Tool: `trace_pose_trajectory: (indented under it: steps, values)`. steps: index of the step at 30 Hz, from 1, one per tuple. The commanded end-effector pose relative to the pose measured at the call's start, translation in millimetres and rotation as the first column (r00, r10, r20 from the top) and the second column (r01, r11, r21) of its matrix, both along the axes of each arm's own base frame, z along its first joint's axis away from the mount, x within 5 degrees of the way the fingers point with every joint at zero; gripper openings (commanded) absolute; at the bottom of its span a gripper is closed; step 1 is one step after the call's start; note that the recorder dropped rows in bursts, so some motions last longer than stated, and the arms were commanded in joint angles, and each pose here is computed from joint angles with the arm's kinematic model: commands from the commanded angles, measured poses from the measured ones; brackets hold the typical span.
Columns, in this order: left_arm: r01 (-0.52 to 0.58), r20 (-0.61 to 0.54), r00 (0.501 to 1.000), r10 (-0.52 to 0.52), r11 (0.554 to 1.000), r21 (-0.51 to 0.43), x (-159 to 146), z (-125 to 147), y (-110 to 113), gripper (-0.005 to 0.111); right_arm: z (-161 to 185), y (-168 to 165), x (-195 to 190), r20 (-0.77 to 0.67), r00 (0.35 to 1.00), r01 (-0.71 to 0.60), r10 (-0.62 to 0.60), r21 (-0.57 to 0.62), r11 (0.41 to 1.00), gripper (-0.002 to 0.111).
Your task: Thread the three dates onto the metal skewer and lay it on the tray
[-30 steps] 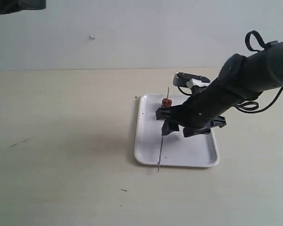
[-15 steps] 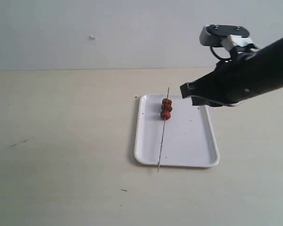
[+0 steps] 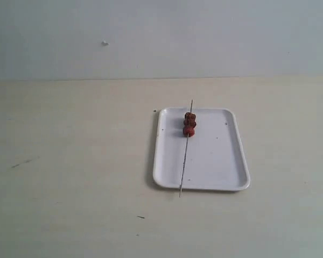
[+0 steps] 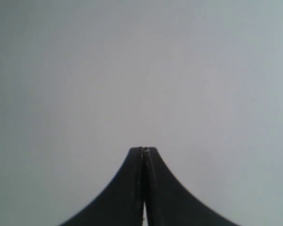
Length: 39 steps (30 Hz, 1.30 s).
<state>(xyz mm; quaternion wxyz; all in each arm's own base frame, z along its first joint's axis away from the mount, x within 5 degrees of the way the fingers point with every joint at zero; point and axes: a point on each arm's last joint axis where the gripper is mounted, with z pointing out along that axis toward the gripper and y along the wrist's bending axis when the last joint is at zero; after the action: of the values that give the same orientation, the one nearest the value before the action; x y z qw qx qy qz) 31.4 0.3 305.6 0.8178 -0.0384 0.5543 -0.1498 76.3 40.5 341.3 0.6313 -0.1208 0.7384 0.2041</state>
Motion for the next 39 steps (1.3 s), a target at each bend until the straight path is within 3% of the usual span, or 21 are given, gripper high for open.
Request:
trace_pose_trajectory:
  steps: [1,4,11,17,19,22,23,24,26,29,32,39]
  values:
    - [0.008,-0.022,1.000,-0.008,1.000,0.014,3.4,-2.6,-1.3,0.000,12.2,-10.4,-59.0,0.233,0.972,-0.035,0.012,0.095,0.995,0.000]
    - [0.008,-0.022,1.000,-0.008,1.000,0.014,3.4,-2.6,-1.3,0.000,13.2,-17.2,-91.7,0.367,0.930,-0.052,0.004,0.121,0.991,0.000]
    - [-0.003,-0.007,1.000,0.003,1.000,0.008,1.8,-1.8,0.0,0.000,23.9,-16.2,-99.0,0.378,0.925,-0.097,0.034,0.149,0.984,0.000]
    - [-0.001,-0.024,1.000,0.002,0.998,0.064,3.0,-6.9,-2.2,0.000,23.8,-16.2,-98.3,0.376,0.926,-0.093,0.033,0.145,0.985,0.000]
    - [0.010,-0.069,0.998,0.000,0.989,0.146,8.0,-19.6,-5.9,0.000,23.8,-16.2,-98.3,0.376,0.926,-0.093,0.033,0.145,0.985,0.000]
    - [0.006,-0.149,0.987,0.051,0.934,0.357,18.8,-53.3,-9.9,0.000,23.8,-16.2,-98.3,0.377,0.926,-0.093,0.033,0.143,0.985,0.000]
    - [0.026,-0.184,0.983,0.030,0.955,0.297,20.9,-60.4,-10.2,0.000,23.8,-16.2,-98.3,0.377,0.926,-0.093,0.033,0.143,0.985,0.000]
    - [0.039,-0.223,0.974,0.032,0.951,0.307,23.7,-70.9,-10.8,0.000,23.9,-16.2,-98.3,0.376,0.926,-0.094,0.033,0.145,0.985,0.000]
    - [0.063,-0.308,0.951,0.013,0.970,0.234,26.6,-86.1,-10.7,0.000,23.9,-16.2,-98.3,0.376,0.926,-0.094,0.033,0.145,0.985,0.000]
    - [0.067,-0.425,0.905,0.033,0.974,0.218,28.0,-105.8,-8.8,0.000,23.9,-16.2,-98.3,0.376,0.926,-0.095,0.033,0.146,0.985,0.000]
    - [0.062,-0.600,0.794,0.099,0.968,0.242,25.2,-124.7,-3.3,0.000,23.9,-16.2,-98.3,0.376,0.926,-0.095,0.033,0.146,0.985,0.000]
    - [0.062,-0.588,0.803,0.096,0.968,0.243,25.5,-123.4,-3.6,0.000,23.8,-16.2,-98.3,0.377,0.926,-0.093,0.033,0.143,0.985,0.000]
